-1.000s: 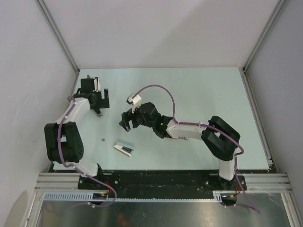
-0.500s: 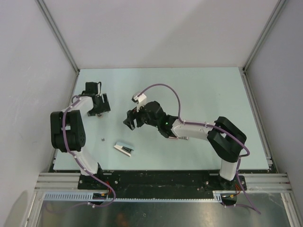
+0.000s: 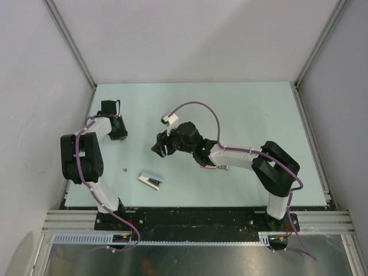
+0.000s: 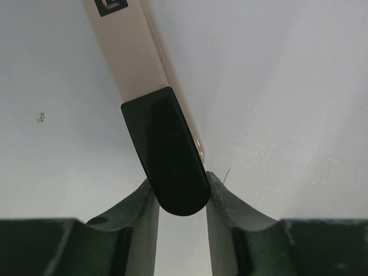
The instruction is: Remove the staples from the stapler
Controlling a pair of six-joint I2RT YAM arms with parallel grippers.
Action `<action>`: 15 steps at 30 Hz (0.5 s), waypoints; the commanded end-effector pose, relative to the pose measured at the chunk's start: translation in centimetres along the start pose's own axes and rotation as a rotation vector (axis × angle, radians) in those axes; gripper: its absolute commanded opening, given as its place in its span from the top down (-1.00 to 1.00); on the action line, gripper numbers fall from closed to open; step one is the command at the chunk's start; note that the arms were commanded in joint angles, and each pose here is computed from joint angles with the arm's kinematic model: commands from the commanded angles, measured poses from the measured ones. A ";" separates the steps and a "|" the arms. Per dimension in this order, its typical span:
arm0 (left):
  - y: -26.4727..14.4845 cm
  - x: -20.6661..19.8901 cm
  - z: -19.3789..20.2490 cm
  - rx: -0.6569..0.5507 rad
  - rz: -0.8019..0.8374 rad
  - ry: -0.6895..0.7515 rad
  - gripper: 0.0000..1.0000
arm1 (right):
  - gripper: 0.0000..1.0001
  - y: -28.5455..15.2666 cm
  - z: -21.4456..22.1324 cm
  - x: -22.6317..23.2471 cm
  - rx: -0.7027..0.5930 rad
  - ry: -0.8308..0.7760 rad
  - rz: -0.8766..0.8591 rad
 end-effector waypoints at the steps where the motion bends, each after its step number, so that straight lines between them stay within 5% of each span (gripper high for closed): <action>1: -0.7 -2.1 -0.4 -0.026 0.087 0.049 0.78 | -0.17 -0.2 -0.6 0.0 -0.018 0.005 -0.022; 15: -4.7 -13.9 7.2 0.114 0.386 0.234 0.81 | -0.07 -5.7 -3.0 -4.0 0.011 -0.002 0.161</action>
Point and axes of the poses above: each gripper's point midway between its finger pads, its own y axis out along the fingers, its own x axis along the line the jaws close on, z = x × y, the point moved 8 cm from there along -y, back along the fingers, and after that the axes turned 7 degrees about -y, right-handed, at the moved point
